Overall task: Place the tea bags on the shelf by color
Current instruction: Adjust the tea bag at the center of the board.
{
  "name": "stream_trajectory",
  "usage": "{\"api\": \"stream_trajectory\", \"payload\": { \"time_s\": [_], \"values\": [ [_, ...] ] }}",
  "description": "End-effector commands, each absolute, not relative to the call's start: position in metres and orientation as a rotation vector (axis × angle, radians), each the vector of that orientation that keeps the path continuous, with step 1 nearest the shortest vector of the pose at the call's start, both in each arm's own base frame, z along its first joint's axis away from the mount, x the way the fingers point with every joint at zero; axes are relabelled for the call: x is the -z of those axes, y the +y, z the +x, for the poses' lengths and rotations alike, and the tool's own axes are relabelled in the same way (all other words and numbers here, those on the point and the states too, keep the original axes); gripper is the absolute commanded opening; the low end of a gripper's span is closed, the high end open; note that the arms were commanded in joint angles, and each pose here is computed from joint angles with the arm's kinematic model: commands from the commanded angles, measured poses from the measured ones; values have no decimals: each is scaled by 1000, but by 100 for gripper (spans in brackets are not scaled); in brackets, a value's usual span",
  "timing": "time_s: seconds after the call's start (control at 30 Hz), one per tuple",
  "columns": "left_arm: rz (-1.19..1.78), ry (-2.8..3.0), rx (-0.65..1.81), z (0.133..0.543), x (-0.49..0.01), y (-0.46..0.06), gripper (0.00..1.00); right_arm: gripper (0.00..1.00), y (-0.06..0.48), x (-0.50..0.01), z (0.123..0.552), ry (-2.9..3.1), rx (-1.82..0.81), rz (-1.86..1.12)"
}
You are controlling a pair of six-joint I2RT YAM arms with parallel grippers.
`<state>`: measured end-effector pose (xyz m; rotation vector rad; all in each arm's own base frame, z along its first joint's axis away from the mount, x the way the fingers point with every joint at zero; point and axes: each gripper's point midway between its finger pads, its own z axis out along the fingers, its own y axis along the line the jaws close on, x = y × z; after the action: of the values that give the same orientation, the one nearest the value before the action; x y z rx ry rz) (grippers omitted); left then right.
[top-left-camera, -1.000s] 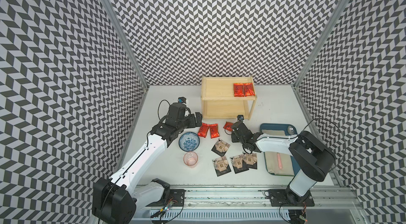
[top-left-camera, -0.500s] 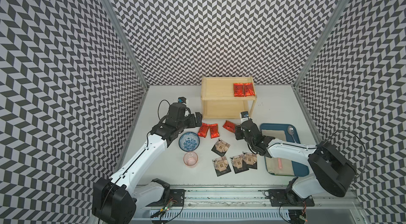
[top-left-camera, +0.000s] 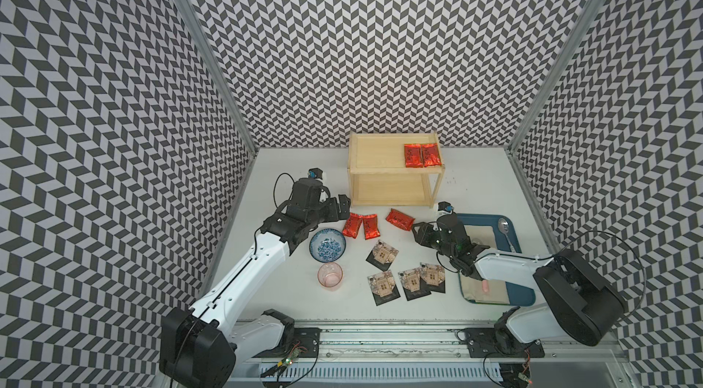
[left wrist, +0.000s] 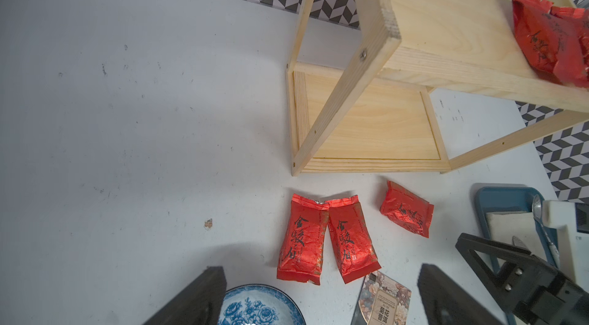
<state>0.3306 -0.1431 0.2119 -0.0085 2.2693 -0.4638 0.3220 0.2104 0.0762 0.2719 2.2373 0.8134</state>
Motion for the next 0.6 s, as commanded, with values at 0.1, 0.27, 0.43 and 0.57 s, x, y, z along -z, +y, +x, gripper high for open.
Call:
{"api": "stream_trajectory", "payload": {
  "time_s": [0.1,0.27,0.43,0.57],
  "values": [
    [-2,2248,467,328,-217,-140,99,47,221,-100,322,2147,-1075,431],
    [0,2248,474,328,-217,-141,99,47,214,-86,321,2172,-1058,479],
    [0,2248,473,328,-217,-141,99,44,219,-73,326,2206,-1081,465],
    [-2,2250,469,328,-216,-140,99,41,218,-67,336,2208,-1096,465]
  ]
}}
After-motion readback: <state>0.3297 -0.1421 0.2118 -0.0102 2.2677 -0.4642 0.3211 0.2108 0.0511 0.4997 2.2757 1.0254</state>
